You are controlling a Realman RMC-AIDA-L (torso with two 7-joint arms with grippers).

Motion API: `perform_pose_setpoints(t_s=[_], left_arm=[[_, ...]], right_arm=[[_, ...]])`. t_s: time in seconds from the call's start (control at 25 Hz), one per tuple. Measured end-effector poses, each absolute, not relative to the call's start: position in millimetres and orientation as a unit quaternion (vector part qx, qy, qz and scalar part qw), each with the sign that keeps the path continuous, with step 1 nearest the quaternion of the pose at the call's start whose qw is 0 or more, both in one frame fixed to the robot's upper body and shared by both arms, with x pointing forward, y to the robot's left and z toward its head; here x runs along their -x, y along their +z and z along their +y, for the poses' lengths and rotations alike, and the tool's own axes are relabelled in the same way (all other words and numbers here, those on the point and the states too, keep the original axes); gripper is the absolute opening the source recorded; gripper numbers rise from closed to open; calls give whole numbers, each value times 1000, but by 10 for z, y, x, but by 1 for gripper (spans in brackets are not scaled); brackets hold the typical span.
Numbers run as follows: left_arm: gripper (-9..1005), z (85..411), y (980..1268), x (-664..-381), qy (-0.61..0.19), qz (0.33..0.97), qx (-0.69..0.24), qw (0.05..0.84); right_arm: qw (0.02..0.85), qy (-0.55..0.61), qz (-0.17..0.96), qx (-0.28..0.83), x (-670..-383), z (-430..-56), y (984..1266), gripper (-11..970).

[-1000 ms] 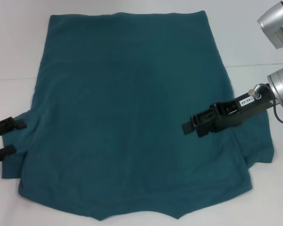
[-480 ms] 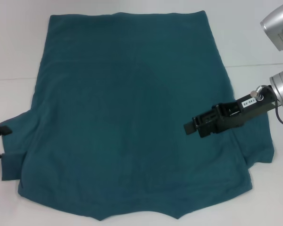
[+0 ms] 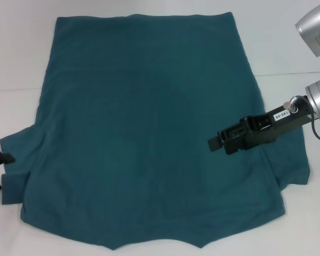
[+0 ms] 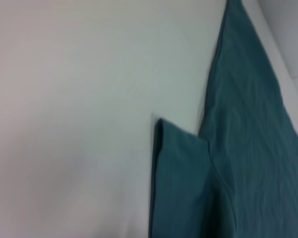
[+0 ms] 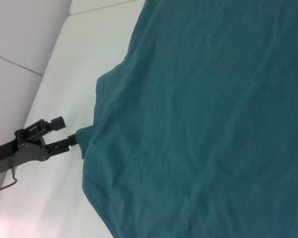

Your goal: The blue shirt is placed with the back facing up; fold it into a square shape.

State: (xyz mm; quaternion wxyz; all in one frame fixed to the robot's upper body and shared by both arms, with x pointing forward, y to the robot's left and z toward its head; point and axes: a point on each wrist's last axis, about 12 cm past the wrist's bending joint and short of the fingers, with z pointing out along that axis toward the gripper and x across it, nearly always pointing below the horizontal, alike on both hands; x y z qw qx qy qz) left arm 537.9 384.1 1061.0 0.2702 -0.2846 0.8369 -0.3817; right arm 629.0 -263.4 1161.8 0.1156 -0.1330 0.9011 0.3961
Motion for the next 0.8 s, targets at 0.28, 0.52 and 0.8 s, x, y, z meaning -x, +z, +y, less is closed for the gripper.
perform_pose_setpoints(t_s=[0.28, 0.52, 0.8], left_arm=[[912, 3745, 10582, -5438, -383, 844, 272, 259], [911, 3713, 10607, -5499, -384, 847, 266, 255], [712, 3697, 10626, -5532, -381, 852, 257, 249]], right_arm=[[114, 397, 901, 132, -6280, -2642, 11603, 703], [117, 399, 900, 132, -6285, -2643, 11612, 703], [117, 399, 900, 131, -6283, -2643, 11610, 704]])
